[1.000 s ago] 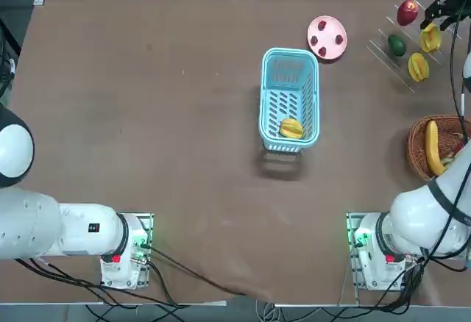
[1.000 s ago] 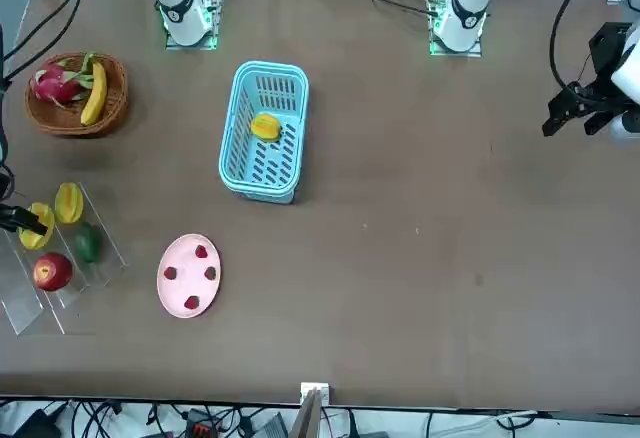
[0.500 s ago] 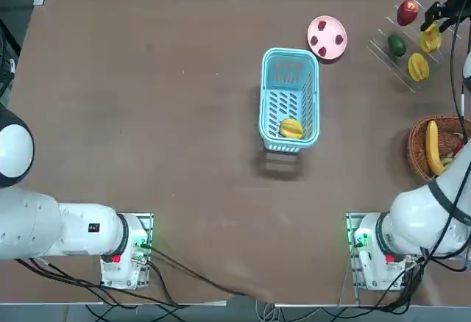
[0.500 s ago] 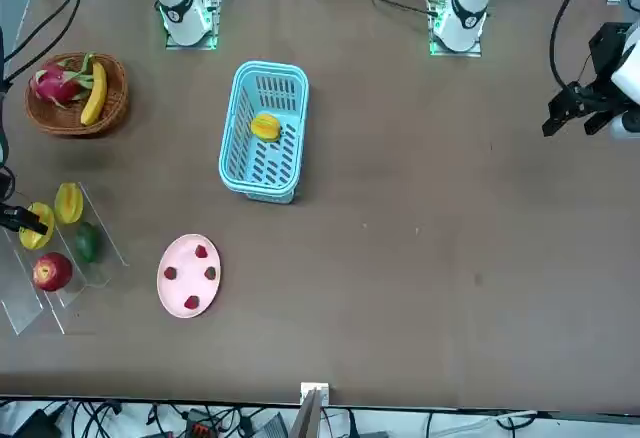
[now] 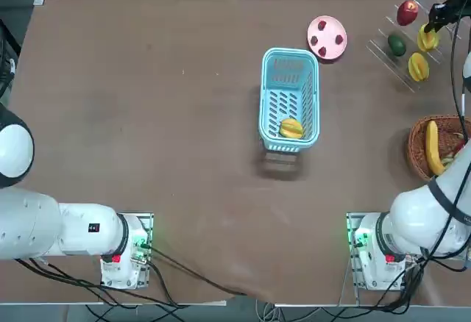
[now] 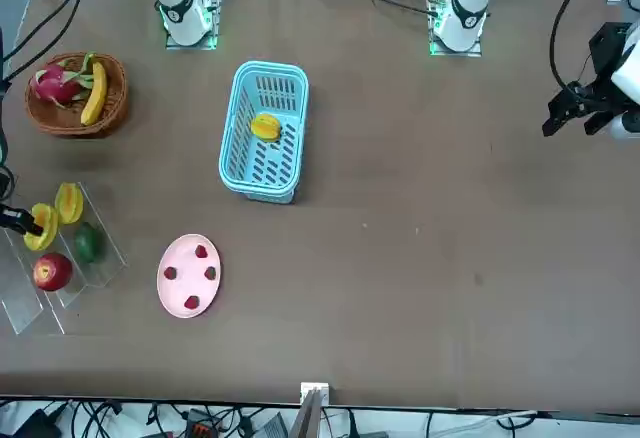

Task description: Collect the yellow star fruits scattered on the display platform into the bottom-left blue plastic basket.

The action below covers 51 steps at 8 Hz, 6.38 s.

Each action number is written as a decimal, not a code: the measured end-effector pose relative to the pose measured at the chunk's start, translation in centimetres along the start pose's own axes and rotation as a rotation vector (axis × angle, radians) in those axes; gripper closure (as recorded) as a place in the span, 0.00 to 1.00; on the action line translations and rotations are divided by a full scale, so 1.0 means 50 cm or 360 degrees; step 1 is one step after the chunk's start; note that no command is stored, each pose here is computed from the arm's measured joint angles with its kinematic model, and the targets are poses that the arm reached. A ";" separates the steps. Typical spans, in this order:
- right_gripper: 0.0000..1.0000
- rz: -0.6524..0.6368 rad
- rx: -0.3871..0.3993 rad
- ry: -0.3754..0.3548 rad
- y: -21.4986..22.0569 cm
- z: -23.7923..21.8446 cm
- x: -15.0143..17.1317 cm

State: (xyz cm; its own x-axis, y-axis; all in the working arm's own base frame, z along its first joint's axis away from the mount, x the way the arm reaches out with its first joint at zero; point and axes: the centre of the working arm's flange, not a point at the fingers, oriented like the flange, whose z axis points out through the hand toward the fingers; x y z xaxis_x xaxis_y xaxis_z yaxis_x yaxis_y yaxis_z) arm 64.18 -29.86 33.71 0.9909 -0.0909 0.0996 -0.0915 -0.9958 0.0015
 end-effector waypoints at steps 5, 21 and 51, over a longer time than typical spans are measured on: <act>0.78 -0.0108 0.0093 -0.0140 -0.117 -0.149 0.017; 0.43 0.0551 -0.0128 -0.0352 -1.229 -0.206 -0.546; 0.53 -0.0010 -0.0072 -0.0112 -0.027 0.112 -0.175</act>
State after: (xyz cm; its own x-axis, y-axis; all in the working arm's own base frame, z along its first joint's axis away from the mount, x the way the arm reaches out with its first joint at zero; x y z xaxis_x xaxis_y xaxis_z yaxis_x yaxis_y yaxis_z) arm 56.17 -27.77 27.28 0.9958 -0.0870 0.0290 -0.0882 -0.9950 0.0467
